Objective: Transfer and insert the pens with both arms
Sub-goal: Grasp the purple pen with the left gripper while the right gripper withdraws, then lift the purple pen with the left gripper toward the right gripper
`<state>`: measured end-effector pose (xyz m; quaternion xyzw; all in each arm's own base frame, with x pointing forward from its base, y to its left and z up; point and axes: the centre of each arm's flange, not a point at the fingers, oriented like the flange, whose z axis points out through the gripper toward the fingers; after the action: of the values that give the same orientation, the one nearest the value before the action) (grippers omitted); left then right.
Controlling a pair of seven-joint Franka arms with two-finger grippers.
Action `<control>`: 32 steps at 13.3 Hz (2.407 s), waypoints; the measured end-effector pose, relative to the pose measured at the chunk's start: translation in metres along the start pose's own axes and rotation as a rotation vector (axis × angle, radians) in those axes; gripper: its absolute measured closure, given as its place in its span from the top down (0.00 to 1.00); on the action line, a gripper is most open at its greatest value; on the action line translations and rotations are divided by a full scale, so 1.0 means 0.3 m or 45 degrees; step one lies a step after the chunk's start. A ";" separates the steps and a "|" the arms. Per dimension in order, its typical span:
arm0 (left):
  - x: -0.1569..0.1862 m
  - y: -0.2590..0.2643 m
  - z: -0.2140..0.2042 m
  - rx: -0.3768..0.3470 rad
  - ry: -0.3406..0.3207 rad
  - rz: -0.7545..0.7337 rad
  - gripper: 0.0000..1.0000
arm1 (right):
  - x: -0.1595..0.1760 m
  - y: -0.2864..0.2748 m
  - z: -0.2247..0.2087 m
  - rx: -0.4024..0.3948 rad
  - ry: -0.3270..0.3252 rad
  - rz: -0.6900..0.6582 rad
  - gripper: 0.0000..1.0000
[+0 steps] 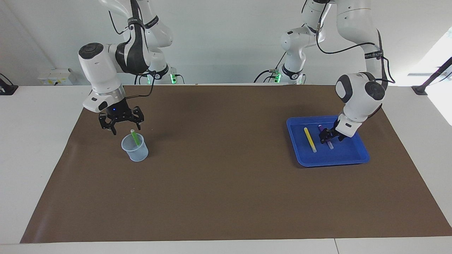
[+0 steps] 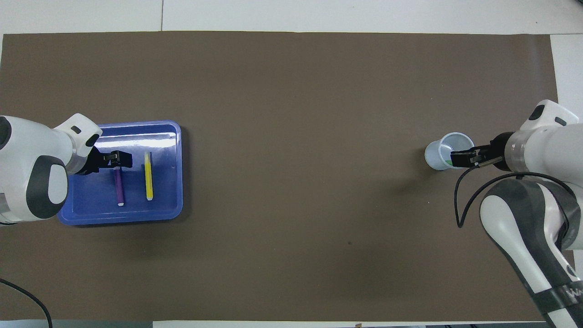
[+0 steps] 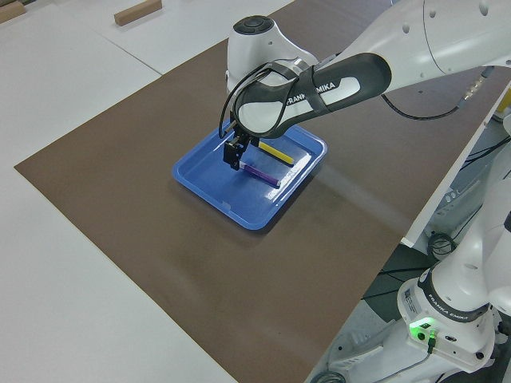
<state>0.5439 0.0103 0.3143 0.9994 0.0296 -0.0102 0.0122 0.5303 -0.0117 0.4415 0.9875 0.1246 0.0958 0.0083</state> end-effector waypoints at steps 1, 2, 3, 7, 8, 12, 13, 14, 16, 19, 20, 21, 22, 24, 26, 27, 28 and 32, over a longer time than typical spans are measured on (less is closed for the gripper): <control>-0.008 0.000 0.011 0.000 -0.007 0.005 0.94 | 0.015 0.004 -0.030 0.002 -0.005 0.000 1.00; -0.012 0.000 0.016 0.001 -0.012 0.011 0.93 | 0.030 0.008 -0.063 0.006 -0.017 0.010 1.00; -0.013 0.000 0.018 0.001 -0.014 0.016 0.93 | 0.044 0.012 -0.101 0.011 -0.035 0.043 1.00; -0.029 0.000 0.039 0.002 -0.033 0.019 0.90 | 0.113 0.020 -0.307 0.029 -0.132 0.237 1.00; -0.032 -0.001 0.043 0.002 -0.037 0.019 0.89 | 0.137 0.019 -0.354 0.032 -0.155 0.282 1.00; -0.036 -0.001 0.047 0.002 -0.041 0.020 0.85 | 0.196 0.023 -0.426 0.039 -0.217 0.347 1.00; -0.037 -0.001 0.049 0.002 -0.044 0.020 0.78 | 0.199 0.024 -0.425 0.041 -0.228 0.349 1.00; -0.039 -0.001 0.050 0.002 -0.046 0.020 0.63 | 0.201 0.024 -0.429 0.042 -0.236 0.350 1.00; -0.039 -0.002 0.049 0.003 -0.048 0.020 0.52 | 0.203 0.020 -0.447 0.041 -0.243 0.368 1.00; -0.039 -0.002 0.041 0.004 -0.043 0.021 0.17 | 0.204 -0.026 -0.451 0.044 -0.274 0.369 1.00; -0.039 -0.002 0.041 0.004 -0.043 0.021 0.17 | 0.208 -0.051 -0.452 0.044 -0.277 0.359 1.00; -0.039 -0.002 0.041 0.004 -0.043 0.021 0.17 | 0.212 -0.074 -0.453 0.044 -0.277 0.356 1.00; -0.039 -0.002 0.041 0.004 -0.043 0.021 0.17 | 0.216 -0.093 -0.453 0.044 -0.277 0.355 1.00; -0.039 -0.004 0.041 0.004 -0.043 0.020 0.17 | 0.222 -0.126 -0.453 0.044 -0.277 0.350 1.00; -0.038 -0.021 0.039 0.004 -0.048 0.007 0.17 | 0.223 -0.128 -0.453 0.043 -0.277 0.350 1.00; -0.037 -0.033 0.037 0.004 -0.055 -0.001 0.17 | 0.222 -0.127 -0.454 0.043 -0.277 0.352 1.00; -0.032 -0.040 0.029 0.004 -0.063 -0.006 0.17 | 0.222 -0.126 -0.454 0.043 -0.277 0.352 1.00; 0.019 -0.045 -0.071 0.005 -0.132 -0.011 0.17 | 0.222 -0.126 -0.457 0.042 -0.275 0.352 1.00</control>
<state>0.5493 0.0245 0.3352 0.9975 0.0331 -0.0619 0.0117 0.5583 0.0403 0.5869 0.9998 -0.0125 -0.0125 -0.0078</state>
